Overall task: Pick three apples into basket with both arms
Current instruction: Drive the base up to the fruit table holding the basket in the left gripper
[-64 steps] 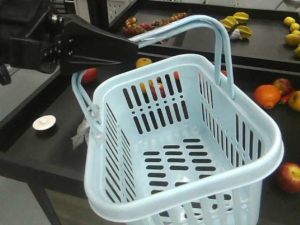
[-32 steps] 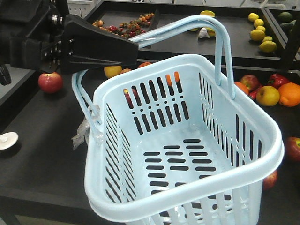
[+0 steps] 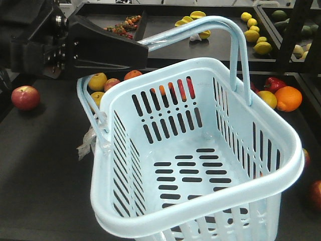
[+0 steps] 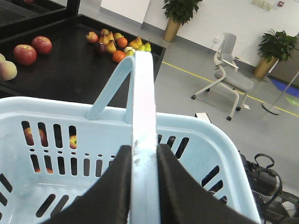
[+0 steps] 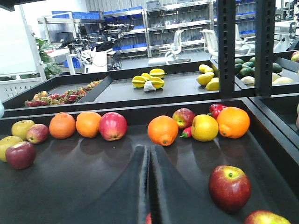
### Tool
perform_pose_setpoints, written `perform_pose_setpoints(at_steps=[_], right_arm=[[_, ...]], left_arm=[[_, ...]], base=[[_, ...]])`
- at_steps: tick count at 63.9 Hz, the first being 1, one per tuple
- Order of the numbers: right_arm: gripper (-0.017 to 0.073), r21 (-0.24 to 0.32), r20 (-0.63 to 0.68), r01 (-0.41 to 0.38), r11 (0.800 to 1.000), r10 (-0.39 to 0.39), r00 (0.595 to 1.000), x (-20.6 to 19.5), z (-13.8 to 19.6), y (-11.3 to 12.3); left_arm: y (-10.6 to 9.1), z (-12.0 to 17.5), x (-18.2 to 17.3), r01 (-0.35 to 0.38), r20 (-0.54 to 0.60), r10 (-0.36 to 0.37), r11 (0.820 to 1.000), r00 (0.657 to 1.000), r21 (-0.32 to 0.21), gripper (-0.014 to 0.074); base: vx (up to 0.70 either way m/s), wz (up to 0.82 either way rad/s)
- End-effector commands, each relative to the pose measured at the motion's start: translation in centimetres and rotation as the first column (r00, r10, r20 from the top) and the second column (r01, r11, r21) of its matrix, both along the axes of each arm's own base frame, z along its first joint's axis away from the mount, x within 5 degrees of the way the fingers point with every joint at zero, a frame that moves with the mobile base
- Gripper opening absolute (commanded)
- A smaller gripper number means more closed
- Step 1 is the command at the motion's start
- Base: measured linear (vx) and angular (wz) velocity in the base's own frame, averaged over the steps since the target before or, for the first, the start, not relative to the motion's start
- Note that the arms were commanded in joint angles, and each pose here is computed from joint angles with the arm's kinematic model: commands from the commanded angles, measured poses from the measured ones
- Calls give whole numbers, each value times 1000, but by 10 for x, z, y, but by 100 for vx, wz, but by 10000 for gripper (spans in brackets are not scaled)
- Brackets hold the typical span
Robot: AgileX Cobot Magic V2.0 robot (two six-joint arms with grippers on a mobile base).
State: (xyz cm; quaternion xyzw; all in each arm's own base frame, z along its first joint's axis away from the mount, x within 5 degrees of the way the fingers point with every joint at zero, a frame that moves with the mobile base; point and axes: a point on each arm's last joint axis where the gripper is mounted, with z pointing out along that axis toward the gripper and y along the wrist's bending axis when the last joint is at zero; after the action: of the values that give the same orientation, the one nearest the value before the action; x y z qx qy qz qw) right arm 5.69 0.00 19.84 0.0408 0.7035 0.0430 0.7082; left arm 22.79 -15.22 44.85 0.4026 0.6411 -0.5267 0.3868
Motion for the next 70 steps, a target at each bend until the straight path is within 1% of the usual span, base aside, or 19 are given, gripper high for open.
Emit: perform_pose_setpoints(at_steps=[1,70], right_arm=[[-4,-19,65,4,1000,-2,998,0,2,0],[-4,-19,65,4,1000,-2,998,0,2,0]], left_arm=[[3,13,-23,114,27,-115,993,993,9,-6],[3,13,-23,114,27,-115,993,993,9,-6]], base=[[5,-9],[4,-5]])
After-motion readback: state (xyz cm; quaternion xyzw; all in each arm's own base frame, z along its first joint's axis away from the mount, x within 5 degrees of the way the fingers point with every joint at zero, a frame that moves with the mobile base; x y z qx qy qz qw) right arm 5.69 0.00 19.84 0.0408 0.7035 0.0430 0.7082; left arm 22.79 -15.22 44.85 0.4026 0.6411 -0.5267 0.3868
